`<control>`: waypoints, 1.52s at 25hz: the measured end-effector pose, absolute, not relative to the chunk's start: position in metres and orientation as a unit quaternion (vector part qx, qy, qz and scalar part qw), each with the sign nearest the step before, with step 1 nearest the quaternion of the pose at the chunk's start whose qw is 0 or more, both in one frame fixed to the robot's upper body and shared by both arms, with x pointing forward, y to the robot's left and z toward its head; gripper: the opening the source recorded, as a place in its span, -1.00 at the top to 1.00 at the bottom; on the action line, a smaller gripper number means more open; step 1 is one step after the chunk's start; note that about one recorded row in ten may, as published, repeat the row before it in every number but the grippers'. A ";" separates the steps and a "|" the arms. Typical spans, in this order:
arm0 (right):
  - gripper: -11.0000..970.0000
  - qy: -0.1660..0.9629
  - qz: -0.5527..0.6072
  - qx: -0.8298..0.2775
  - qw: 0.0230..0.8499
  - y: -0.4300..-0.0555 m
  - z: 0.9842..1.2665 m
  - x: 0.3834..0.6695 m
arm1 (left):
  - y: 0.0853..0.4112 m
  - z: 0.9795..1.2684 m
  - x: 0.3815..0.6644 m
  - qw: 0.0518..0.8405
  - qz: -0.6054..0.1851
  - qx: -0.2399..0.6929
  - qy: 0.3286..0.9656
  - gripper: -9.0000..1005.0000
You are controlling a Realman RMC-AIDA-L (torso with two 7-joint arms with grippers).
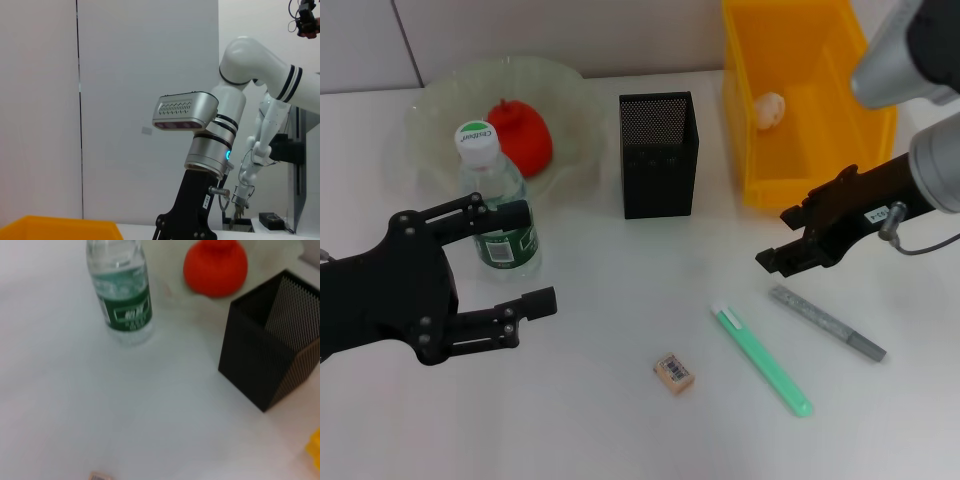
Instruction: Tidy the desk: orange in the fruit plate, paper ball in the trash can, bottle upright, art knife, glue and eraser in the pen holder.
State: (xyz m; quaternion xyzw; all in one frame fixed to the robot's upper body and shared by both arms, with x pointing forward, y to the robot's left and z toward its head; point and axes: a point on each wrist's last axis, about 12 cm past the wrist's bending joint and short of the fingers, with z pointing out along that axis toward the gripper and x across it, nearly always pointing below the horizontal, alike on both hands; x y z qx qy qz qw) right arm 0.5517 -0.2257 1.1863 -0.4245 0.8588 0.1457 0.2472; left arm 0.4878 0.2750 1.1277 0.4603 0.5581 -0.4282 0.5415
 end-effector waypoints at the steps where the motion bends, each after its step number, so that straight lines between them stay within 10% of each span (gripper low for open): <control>1: -0.30 0.861 0.139 -0.426 0.240 -0.222 1.188 0.551 | 0.275 1.128 0.488 0.541 -0.428 0.460 0.558 -0.60; 38: -0.30 0.907 0.108 -0.397 0.086 -0.167 1.186 0.570 | 0.271 1.125 0.485 0.539 -0.433 0.469 0.550 -0.60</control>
